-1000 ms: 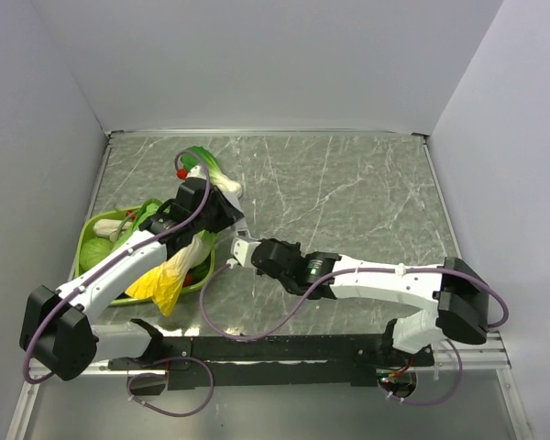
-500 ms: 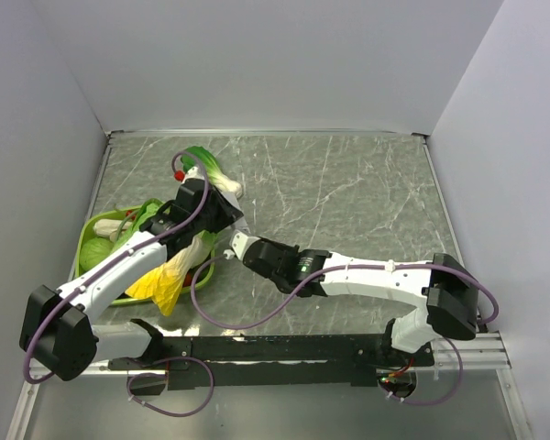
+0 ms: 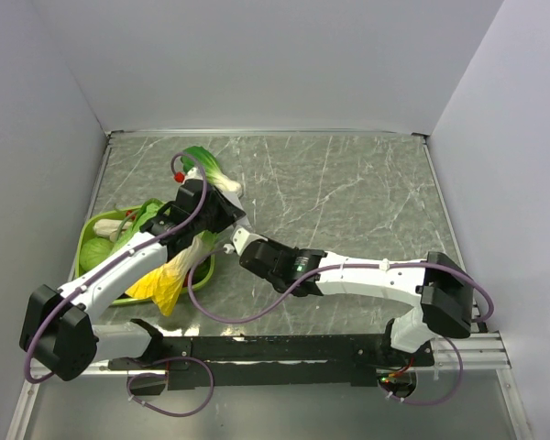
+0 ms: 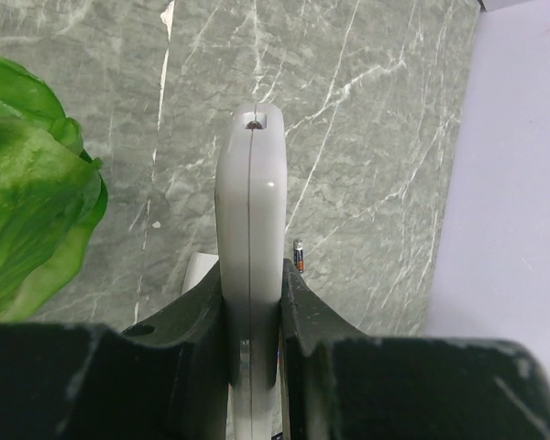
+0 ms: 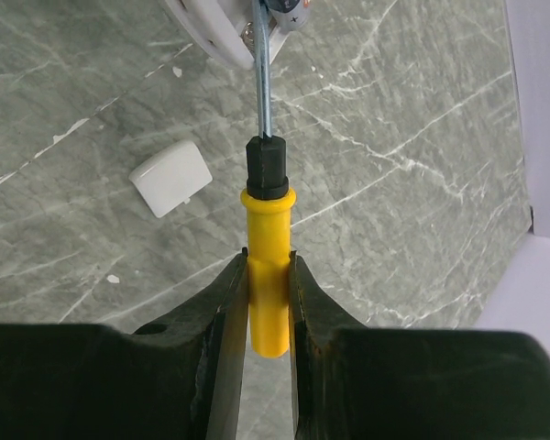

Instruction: Unload the batteries from the remote control

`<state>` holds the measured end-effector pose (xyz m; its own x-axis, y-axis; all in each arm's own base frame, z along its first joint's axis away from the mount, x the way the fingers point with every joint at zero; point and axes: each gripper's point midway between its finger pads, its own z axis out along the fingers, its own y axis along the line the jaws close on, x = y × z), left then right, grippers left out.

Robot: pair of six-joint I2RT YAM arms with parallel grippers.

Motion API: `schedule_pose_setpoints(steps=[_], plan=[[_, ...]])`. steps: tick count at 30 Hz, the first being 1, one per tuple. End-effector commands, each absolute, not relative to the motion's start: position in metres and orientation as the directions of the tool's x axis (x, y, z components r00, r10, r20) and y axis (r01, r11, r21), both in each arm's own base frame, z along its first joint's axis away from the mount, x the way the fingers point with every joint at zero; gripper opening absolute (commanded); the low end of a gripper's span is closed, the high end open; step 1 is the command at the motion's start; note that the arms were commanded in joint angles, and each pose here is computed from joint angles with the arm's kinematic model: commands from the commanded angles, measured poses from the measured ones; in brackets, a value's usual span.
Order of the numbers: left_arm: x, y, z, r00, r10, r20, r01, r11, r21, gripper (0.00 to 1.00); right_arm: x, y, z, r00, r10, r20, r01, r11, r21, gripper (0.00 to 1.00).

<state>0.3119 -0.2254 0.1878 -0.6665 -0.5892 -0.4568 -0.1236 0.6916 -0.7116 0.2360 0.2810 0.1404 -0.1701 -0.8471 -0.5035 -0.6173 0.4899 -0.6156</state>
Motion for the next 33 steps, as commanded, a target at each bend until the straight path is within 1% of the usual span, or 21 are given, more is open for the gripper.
schedule_pose_setpoints(steps=[1, 9, 16, 21, 24, 28, 33], plan=[[0.311, -0.236, 0.203, -0.671, -0.598, -0.439, -0.092, 0.655, -0.75, 0.01, 0.24, 0.288, 0.148, -0.191, -0.808, -0.558, -0.588, 0.549, -0.594, 0.0], [0.315, -0.249, 0.174, -0.719, -0.585, -0.375, -0.136, 0.648, -0.749, 0.01, 0.234, 0.273, 0.121, -0.232, -0.791, -0.567, -0.607, 0.573, -0.551, 0.0], [0.322, -0.255, 0.164, -0.728, -0.591, -0.346, -0.169, 0.645, -0.746, 0.01, 0.228, 0.263, 0.1, -0.291, -0.773, -0.563, -0.598, 0.607, -0.524, 0.0], [0.324, -0.262, 0.158, -0.746, -0.577, -0.331, -0.166, 0.643, -0.747, 0.01, 0.221, 0.26, 0.082, -0.335, -0.778, -0.531, -0.61, 0.609, -0.508, 0.0], [0.326, -0.256, 0.154, -0.735, -0.579, -0.354, -0.174, 0.665, -0.726, 0.01, 0.221, 0.259, 0.088, -0.34, -0.763, -0.55, -0.603, 0.626, -0.495, 0.0], [0.329, -0.252, 0.16, -0.717, -0.572, -0.399, -0.145, 0.682, -0.717, 0.01, 0.224, 0.258, 0.111, -0.352, -0.715, -0.604, -0.601, 0.668, -0.44, 0.0], [0.326, -0.258, 0.17, -0.745, -0.457, -0.486, 0.006, 0.724, -0.69, 0.01, 0.225, 0.244, 0.127, -0.434, -0.583, -0.687, -0.56, 0.772, -0.301, 0.0]])
